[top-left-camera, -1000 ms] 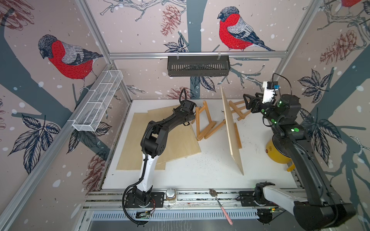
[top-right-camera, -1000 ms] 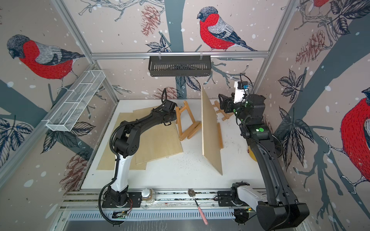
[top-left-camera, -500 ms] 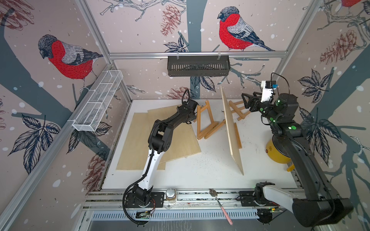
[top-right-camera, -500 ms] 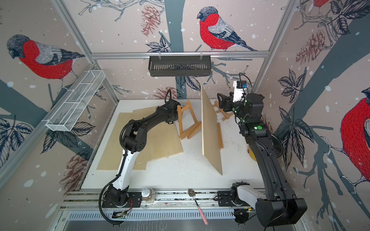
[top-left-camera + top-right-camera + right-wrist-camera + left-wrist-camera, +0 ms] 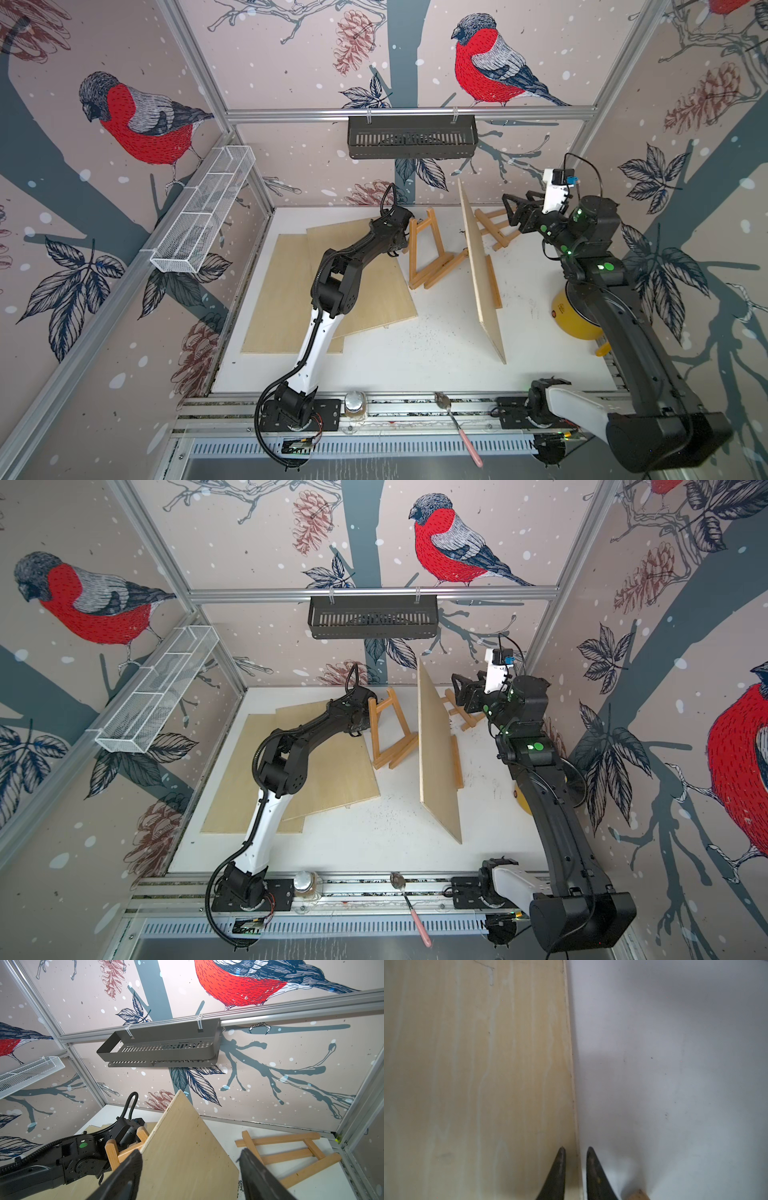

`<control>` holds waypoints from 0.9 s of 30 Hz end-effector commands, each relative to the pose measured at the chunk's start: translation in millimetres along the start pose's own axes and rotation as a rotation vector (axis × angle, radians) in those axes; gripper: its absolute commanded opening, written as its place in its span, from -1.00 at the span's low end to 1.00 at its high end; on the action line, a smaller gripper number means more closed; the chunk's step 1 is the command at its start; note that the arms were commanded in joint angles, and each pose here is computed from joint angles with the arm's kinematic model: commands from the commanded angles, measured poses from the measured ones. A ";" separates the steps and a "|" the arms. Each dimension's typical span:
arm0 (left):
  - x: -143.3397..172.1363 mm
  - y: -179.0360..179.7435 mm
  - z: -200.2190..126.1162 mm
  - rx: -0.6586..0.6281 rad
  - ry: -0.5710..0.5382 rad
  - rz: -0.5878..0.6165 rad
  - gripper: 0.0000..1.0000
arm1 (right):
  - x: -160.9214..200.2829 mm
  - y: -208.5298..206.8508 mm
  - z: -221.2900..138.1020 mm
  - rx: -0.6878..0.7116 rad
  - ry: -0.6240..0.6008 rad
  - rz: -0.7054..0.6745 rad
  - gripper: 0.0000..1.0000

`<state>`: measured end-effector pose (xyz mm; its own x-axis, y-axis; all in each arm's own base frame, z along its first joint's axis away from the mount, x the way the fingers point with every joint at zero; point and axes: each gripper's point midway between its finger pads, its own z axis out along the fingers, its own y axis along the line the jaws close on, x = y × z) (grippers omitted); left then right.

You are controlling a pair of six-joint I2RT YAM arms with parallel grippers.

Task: Disassemble the easel
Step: Adjust the drawing board.

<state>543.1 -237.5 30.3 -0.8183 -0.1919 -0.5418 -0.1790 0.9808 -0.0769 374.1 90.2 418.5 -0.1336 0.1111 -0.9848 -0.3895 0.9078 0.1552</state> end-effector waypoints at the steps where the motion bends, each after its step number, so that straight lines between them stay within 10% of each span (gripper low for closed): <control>1: 43.3 40.2 5.2 -0.164 0.160 0.104 -0.59 | -9.1 1.8 -0.4 -0.013 -0.036 -0.006 0.50; 27: 49.7 -6.2 -60.1 0.156 0.070 -0.010 -0.58 | -8.5 5.5 -5.5 -0.029 -0.048 0.003 0.50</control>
<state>470.0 -244.6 50.1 -0.8613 -0.1704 -0.4787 -0.1026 0.9810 -0.1646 370.4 90.0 417.0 -0.1280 0.1188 -0.9846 -0.3983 0.9031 0.1608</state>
